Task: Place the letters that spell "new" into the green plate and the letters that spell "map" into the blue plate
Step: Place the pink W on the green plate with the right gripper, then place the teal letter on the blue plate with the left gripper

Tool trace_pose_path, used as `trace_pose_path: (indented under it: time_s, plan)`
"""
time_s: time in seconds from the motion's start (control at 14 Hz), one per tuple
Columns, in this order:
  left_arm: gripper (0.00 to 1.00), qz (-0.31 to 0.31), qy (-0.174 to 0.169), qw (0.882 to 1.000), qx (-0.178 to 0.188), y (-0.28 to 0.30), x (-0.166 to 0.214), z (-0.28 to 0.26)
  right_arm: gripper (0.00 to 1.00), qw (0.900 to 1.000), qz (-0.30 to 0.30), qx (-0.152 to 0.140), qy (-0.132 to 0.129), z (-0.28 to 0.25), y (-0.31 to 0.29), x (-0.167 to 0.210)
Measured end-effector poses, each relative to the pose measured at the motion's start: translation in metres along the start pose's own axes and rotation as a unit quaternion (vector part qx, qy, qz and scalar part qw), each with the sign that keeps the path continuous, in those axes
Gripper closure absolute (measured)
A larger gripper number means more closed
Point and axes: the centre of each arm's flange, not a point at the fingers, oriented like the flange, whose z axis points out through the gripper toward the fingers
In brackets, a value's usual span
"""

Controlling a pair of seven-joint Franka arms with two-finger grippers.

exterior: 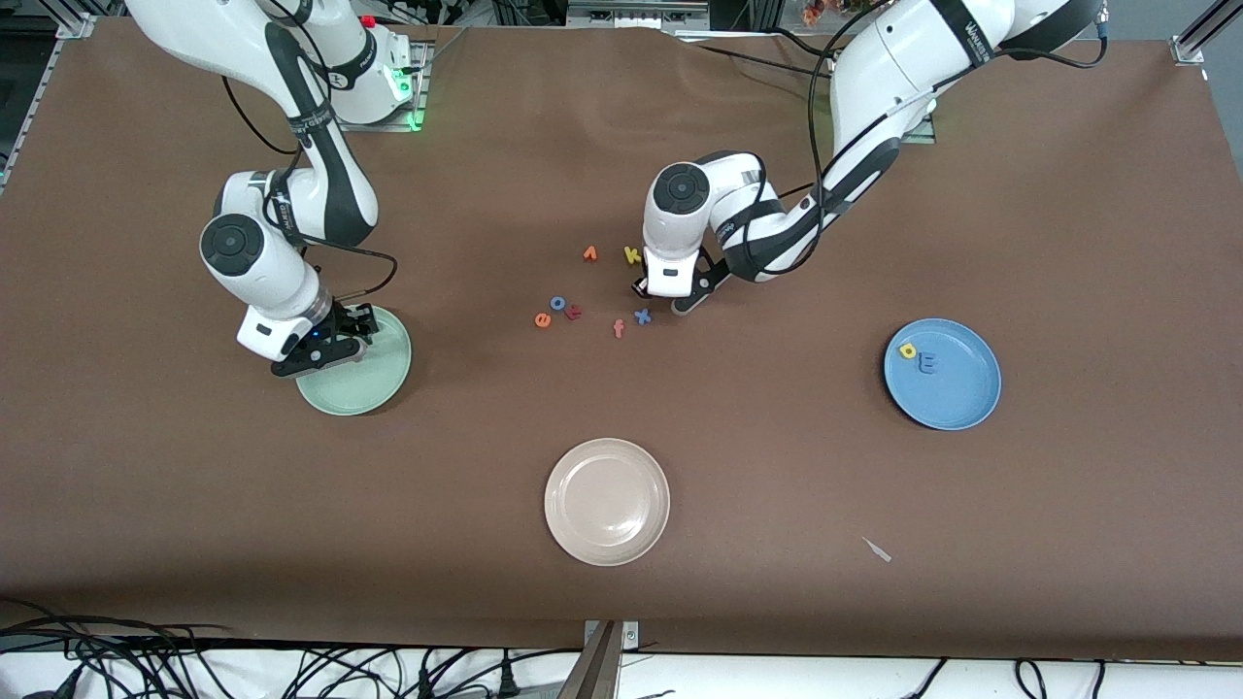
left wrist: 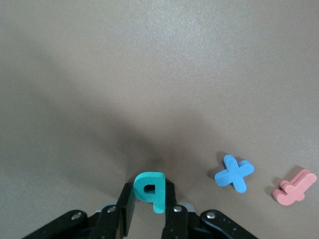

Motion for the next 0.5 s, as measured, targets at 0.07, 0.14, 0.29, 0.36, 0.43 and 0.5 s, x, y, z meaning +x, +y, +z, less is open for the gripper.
trace_pose_path:
  time_s: [0.07, 0.14, 0.29, 0.36, 0.43, 0.5]
  plan:
    - [0.71, 0.001, 0.000, 1.000, 0.000, 0.000, 0.000, 0.000, 0.10, 1.000, 0.011, 0.003, 0.000, 0.000, -0.004, 0.001]
    - [0.71, 0.004, 0.000, 1.000, 0.000, 0.000, 0.000, 0.000, 0.08, 1.000, 0.030, 0.007, -0.001, 0.000, -0.014, 0.002]
    - [0.71, 0.023, 0.005, 1.000, 0.009, 0.000, 0.005, -0.001, 0.08, 0.996, 0.082, 0.017, -0.002, 0.000, -0.049, 0.006]
    - [0.71, 0.036, 0.010, 0.999, 0.022, -0.001, 0.013, -0.002, 0.08, 0.993, 0.115, 0.023, -0.004, -0.001, -0.068, 0.008]
    - [0.71, 0.049, 0.014, 0.998, 0.039, -0.001, 0.027, -0.004, 0.08, 0.989, 0.148, 0.028, -0.004, -0.002, -0.088, 0.009]
    - [0.71, 0.066, 0.011, 0.996, 0.058, -0.003, 0.046, -0.008, 0.08, 0.983, 0.181, 0.034, -0.004, -0.004, -0.109, 0.010]
